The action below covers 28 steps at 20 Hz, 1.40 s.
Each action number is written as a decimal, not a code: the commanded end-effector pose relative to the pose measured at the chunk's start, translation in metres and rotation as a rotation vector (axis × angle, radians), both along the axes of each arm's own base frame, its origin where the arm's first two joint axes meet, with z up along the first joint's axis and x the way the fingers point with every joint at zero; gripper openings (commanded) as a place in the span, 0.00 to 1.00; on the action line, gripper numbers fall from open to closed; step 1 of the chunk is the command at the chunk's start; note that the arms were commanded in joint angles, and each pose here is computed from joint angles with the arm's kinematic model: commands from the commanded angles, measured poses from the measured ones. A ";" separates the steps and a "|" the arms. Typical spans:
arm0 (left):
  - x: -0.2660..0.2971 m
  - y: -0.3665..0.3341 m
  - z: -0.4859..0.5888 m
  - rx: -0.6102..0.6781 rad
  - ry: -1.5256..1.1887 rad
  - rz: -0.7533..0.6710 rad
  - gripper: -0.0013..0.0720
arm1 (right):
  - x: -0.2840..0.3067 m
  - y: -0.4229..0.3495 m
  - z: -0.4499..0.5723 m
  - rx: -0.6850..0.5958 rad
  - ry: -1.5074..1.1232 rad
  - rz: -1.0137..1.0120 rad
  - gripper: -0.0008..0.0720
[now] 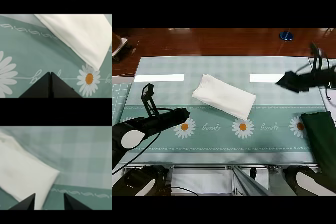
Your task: Fold the shirts.
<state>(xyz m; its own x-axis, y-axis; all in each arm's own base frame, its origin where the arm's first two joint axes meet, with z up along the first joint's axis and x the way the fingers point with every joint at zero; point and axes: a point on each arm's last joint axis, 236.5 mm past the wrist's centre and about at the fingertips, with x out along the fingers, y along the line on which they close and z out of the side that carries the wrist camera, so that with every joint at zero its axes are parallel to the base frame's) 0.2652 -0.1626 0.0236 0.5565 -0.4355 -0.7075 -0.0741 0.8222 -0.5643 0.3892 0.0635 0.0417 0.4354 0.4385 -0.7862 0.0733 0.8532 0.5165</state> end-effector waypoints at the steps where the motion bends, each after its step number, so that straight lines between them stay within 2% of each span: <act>1: 0.002 0.000 0.002 -0.006 -0.012 0.004 0.04 | -0.038 -0.016 -0.068 0.061 -0.004 -0.297 0.56; 3: 0.002 -0.001 0.002 -0.012 -0.009 0.005 0.04 | -0.046 0.015 -0.099 0.131 0.063 -0.281 0.56; 8: 0.002 -0.002 0.003 -0.019 -0.006 0.006 0.04 | -0.044 0.107 -0.129 0.291 0.229 -0.045 0.58; 12: 0.002 -0.002 0.003 -0.019 -0.007 0.006 0.04 | -0.037 0.144 -0.147 0.322 0.331 0.066 0.58; 13: 0.002 -0.002 0.003 -0.020 -0.010 0.007 0.04 | -0.036 0.154 -0.149 0.337 0.352 0.095 0.53; 14: 0.003 -0.003 0.004 -0.021 -0.013 0.008 0.04 | -0.033 0.164 -0.147 0.345 0.348 0.146 0.33; 15: 0.003 -0.003 0.004 -0.021 -0.012 0.008 0.04 | -0.026 0.173 -0.138 0.349 0.307 0.217 0.06; 18: 0.003 -0.003 0.004 -0.021 -0.013 0.008 0.04 | 0.006 0.191 -0.084 0.362 0.167 0.355 0.05; 20: 0.003 -0.003 0.004 -0.021 -0.013 0.008 0.04 | 0.026 0.192 -0.041 0.319 0.090 0.439 0.05; 22: 0.003 -0.003 0.004 -0.022 -0.014 0.008 0.04 | 0.046 0.182 -0.001 0.215 0.030 0.478 0.05; 25: 0.007 -0.003 0.007 -0.029 -0.034 0.014 0.04 | 0.073 0.148 0.062 0.058 -0.048 0.438 0.05; 28: 0.007 -0.003 0.007 -0.029 -0.033 0.014 0.04 | 0.080 0.095 0.117 -0.034 -0.086 0.334 0.05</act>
<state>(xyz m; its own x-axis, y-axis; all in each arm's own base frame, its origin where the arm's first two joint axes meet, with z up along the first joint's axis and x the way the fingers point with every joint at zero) 0.2714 -0.1655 0.0305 0.5828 -0.4475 -0.6783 -0.0677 0.8051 -0.5893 0.4663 0.2076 0.1121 0.2537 0.6600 -0.7071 -0.3194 0.7472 0.5828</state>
